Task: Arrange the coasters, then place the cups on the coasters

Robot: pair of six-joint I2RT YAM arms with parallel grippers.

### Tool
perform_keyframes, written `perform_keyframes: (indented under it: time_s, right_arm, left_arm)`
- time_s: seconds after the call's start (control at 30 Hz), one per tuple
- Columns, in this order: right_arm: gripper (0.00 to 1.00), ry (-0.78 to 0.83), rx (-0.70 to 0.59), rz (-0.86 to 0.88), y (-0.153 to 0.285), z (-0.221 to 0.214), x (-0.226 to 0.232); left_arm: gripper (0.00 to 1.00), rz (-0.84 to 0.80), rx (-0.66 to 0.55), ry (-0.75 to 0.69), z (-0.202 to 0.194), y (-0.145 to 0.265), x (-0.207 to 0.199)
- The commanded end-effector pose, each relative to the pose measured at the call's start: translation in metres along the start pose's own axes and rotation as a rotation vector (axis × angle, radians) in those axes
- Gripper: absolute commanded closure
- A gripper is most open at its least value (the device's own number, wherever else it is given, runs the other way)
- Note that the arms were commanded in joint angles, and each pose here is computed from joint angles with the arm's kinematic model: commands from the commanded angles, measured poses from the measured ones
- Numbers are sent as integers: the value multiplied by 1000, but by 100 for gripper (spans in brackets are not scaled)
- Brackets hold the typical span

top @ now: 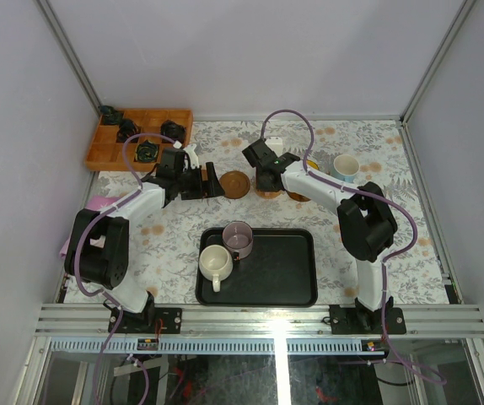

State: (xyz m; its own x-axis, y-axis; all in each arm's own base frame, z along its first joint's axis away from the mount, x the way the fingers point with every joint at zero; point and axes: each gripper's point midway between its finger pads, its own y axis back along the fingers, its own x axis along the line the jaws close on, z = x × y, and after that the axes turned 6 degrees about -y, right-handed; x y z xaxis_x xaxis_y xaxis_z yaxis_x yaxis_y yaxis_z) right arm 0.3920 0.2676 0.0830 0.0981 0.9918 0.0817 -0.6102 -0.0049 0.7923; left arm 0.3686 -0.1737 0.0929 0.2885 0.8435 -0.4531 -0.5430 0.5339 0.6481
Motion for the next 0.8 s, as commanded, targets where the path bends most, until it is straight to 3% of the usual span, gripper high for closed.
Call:
perform_keyframes:
  time_s: [0.0,0.43,0.57,0.67,0.77]
  right_arm:
    - [100,-11,-4,41,12,7,6]
    - [99,-10,-5,-35,12,8,-7]
    - [92,-7,-3,-35,11,8,-6]
    - [76,-4,-2,-35,10,7,-6]
    - [69,-2,-3,-35,10,8,-6]
  left_arm:
    - [17,-16,-25,-23,12,-1,-6]
    - [16,-18,-21,-22,11,-3,-6]
    - [16,-20,-21,-22,11,-3,-6]
    - [16,-18,-20,-22,11,-3,-6]
    - [16,-19,-20,-23,11,-3,-6]
